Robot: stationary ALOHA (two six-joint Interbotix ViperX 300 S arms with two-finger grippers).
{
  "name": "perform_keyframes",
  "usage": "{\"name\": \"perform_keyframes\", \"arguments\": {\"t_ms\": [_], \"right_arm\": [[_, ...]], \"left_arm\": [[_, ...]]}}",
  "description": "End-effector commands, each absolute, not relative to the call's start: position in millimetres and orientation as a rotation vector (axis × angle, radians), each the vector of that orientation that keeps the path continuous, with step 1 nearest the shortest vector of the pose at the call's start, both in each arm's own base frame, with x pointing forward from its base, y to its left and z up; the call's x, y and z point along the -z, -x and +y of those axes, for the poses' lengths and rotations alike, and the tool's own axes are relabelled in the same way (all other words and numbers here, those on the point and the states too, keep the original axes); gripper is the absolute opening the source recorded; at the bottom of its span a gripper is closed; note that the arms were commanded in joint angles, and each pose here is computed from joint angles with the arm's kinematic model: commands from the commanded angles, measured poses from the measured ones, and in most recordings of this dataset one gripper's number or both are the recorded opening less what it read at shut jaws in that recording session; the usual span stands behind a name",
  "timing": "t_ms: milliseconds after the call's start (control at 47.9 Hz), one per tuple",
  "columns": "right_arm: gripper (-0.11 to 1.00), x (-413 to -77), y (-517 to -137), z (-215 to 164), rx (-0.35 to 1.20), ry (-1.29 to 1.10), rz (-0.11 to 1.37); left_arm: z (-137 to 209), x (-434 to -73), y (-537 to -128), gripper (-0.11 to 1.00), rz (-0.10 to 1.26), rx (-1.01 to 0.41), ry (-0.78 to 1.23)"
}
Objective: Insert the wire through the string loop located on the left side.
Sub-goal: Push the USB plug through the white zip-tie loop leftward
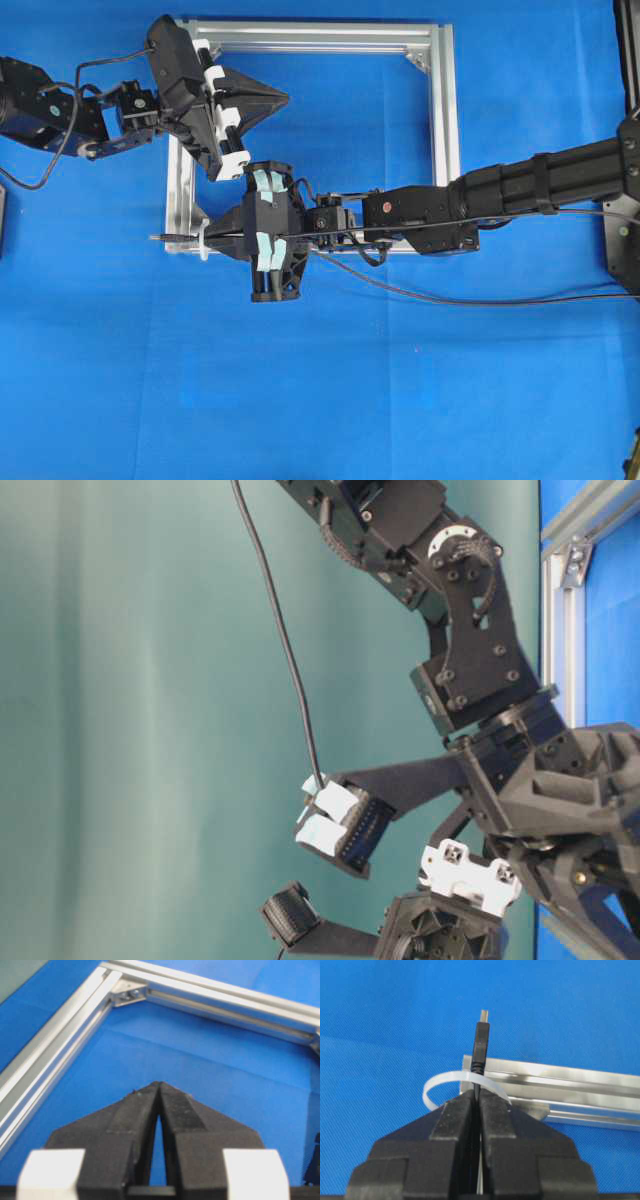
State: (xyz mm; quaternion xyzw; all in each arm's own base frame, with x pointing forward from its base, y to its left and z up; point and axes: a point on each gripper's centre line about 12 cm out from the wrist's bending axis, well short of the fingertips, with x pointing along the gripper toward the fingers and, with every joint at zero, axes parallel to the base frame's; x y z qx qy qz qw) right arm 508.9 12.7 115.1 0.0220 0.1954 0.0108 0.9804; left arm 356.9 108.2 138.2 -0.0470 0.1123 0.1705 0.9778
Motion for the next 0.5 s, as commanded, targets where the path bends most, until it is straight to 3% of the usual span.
{"name": "perform_keyframes", "arguments": {"t_ms": [0, 250, 480], "right_arm": [[0.00, -136.6, -515.9, 15.3, -0.029, -0.040, 0.338], [0.00, -136.6, -515.9, 15.3, -0.029, -0.040, 0.338], [0.00, -137.1, -516.3, 15.4, -0.029, -0.040, 0.337]], "left_arm": [[107.5, -153.3, -359.7, 0.00, 0.180, -0.337, 0.089], [106.4, -155.8, -349.2, 0.00, 0.180, -0.342, 0.088], [103.5, -155.7, -312.7, 0.00, 0.201, -0.365, 0.093]]}}
